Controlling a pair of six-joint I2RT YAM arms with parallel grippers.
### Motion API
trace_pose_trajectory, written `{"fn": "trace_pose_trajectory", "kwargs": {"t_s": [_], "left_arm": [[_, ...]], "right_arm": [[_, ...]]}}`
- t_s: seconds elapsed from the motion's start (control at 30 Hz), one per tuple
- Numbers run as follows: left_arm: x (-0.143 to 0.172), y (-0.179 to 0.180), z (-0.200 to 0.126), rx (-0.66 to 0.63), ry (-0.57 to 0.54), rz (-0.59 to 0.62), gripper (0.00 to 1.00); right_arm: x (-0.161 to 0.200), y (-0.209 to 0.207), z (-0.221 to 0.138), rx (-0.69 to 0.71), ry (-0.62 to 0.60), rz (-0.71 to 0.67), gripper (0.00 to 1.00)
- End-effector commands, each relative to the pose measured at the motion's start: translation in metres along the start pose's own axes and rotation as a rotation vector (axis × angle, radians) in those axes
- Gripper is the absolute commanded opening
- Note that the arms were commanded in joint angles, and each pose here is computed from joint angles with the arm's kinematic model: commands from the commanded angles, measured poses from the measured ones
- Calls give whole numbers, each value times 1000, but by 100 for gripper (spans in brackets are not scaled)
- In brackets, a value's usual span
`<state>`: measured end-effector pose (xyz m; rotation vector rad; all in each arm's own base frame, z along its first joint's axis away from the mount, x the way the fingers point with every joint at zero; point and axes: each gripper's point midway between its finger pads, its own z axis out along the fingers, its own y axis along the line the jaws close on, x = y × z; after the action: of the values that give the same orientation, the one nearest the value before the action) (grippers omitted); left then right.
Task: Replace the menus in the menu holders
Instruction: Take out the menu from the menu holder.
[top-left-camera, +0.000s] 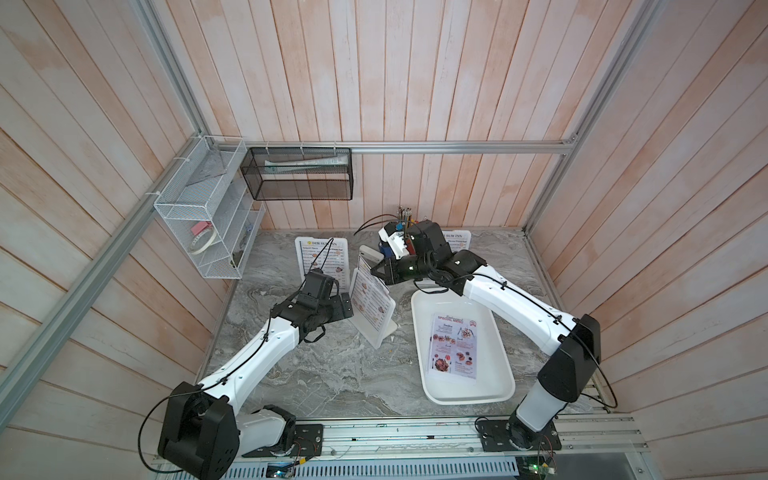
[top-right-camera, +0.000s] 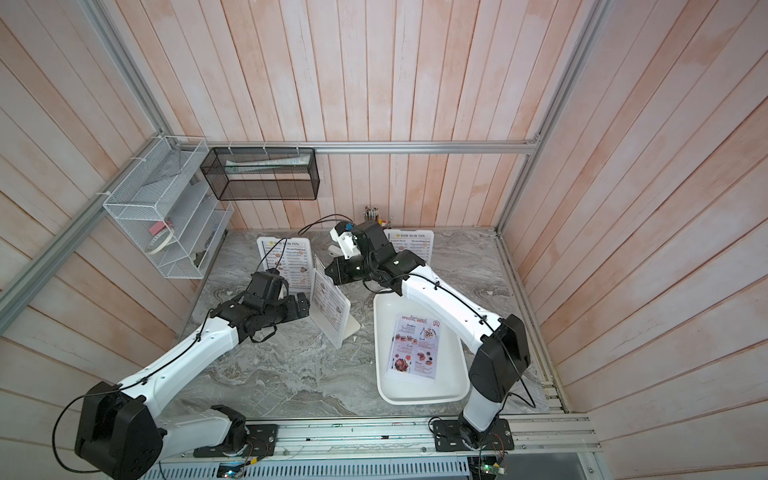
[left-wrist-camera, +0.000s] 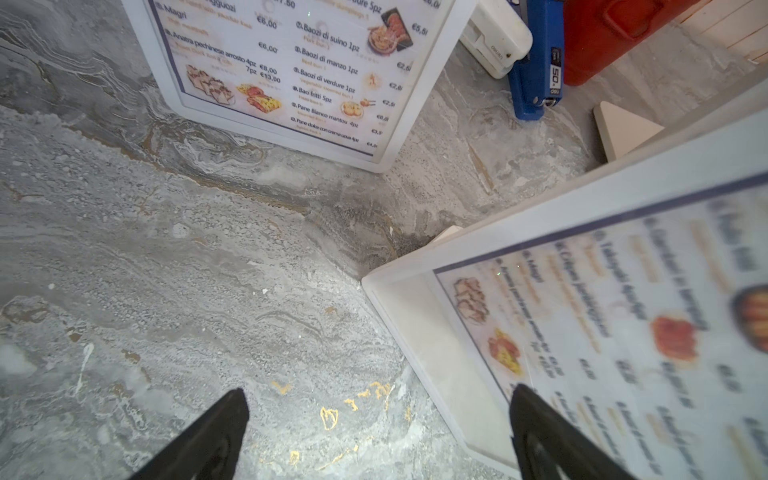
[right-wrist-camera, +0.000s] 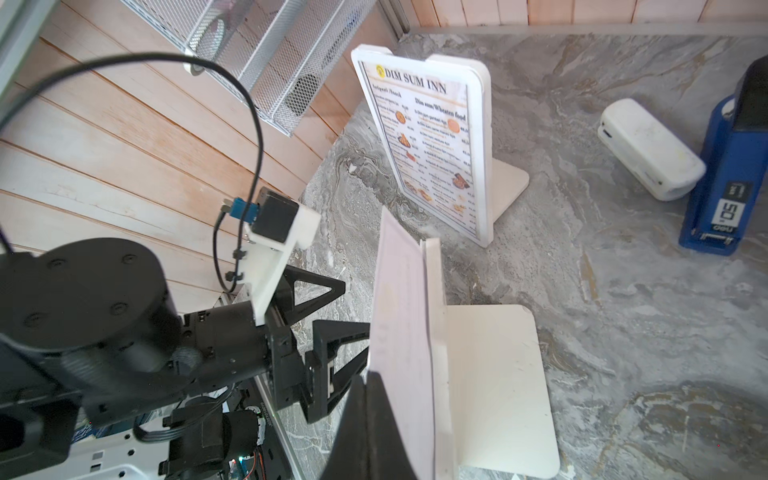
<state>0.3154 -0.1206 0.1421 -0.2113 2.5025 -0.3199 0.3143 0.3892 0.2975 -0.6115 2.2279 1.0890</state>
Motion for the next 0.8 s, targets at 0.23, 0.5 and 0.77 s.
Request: {"fn": "trace_pose_trajectory", "kwargs": {"t_s": [0.23,0.5,0.77], "left_arm": [[-28,2,-20,-32,-82,18,100],[-41,22,-23,-66,-97,-34,100],[-60,42,-20,-110,-133,-76,100]], "right_arm": [[-59,41,-79,-29,-149,-105,0],[-75,78,-139,-140,-234,-158,0],[-37,119,-145,-324,-170,-164,0]]}}
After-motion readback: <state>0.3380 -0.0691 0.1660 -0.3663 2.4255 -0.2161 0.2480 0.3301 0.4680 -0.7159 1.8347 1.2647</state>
